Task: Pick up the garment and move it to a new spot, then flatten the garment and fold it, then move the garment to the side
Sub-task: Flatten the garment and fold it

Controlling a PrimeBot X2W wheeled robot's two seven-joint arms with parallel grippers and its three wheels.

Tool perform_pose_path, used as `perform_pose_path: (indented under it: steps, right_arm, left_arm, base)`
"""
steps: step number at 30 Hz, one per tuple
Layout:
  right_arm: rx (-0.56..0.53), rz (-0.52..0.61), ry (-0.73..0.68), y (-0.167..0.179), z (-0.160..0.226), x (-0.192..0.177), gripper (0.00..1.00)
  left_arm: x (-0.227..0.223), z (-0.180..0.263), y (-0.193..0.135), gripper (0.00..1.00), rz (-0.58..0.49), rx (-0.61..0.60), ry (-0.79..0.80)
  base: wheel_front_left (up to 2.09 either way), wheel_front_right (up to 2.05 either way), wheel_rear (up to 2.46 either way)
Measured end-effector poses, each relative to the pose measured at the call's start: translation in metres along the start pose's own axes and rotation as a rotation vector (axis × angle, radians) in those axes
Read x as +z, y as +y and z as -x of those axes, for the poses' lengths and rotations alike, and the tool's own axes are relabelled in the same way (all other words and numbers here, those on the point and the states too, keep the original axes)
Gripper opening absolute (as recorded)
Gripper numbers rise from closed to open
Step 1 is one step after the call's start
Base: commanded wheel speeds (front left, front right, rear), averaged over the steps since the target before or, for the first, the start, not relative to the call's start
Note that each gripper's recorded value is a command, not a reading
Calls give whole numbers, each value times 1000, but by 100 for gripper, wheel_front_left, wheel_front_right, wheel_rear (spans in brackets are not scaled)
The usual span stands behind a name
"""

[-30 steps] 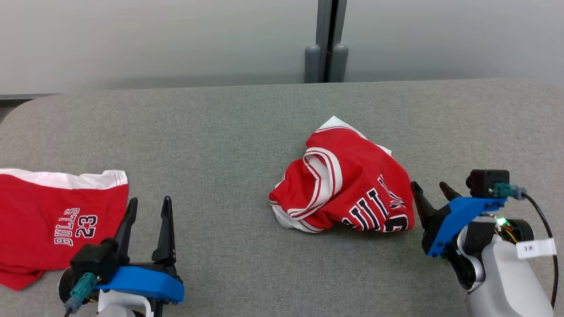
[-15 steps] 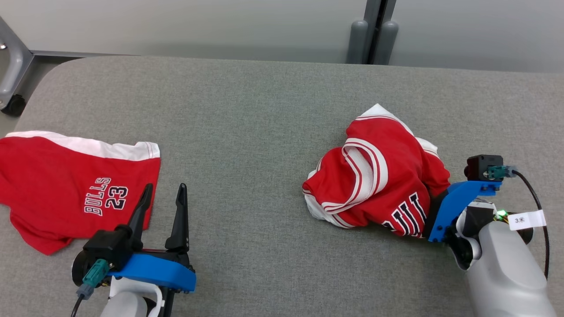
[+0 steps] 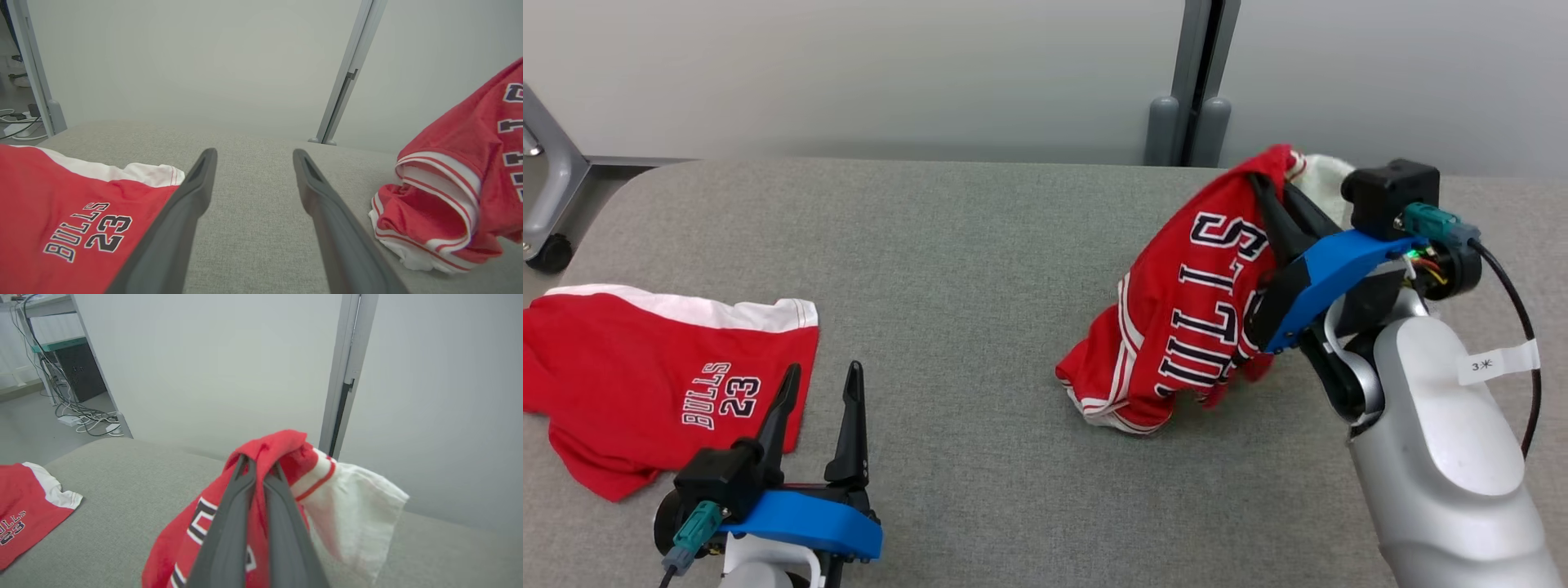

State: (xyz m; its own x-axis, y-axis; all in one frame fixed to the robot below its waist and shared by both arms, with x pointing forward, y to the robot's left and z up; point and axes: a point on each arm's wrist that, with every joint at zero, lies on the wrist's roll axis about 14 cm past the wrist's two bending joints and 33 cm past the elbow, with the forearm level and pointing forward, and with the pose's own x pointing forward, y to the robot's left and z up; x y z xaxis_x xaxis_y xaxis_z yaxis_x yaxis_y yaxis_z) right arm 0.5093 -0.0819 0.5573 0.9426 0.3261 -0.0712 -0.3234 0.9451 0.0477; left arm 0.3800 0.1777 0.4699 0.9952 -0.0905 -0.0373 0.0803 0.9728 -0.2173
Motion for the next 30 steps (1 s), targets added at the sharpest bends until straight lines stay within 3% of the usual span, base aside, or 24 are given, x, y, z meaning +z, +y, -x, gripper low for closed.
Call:
perform_pose_path:
  steps: [7,16,21,28,30]
  right_arm:
    - [145,55,-208,49,21,83,0]
    - [220,30,-354,72,46,138,0]
    - [74,24,-218,26,44,96,0]
    - [-133,-28,79,-44,37,-13,0]
    - [-153,-30,99,-50,37,-22,0]
  left_arm:
    - [7,-1,-4,100,-2,-14,-22]
    - [12,0,-4,100,-4,-14,-35]
    - [10,0,-2,100,-4,-9,-31]
    - [5,-5,0,100,-3,-2,-16]
    - [4,-5,0,100,-4,-2,-14]
  base:
    - [0,0,0]
    - [0,0,0]
    - [0,0,0]
    - [0,0,0]
    - [0,0,0]
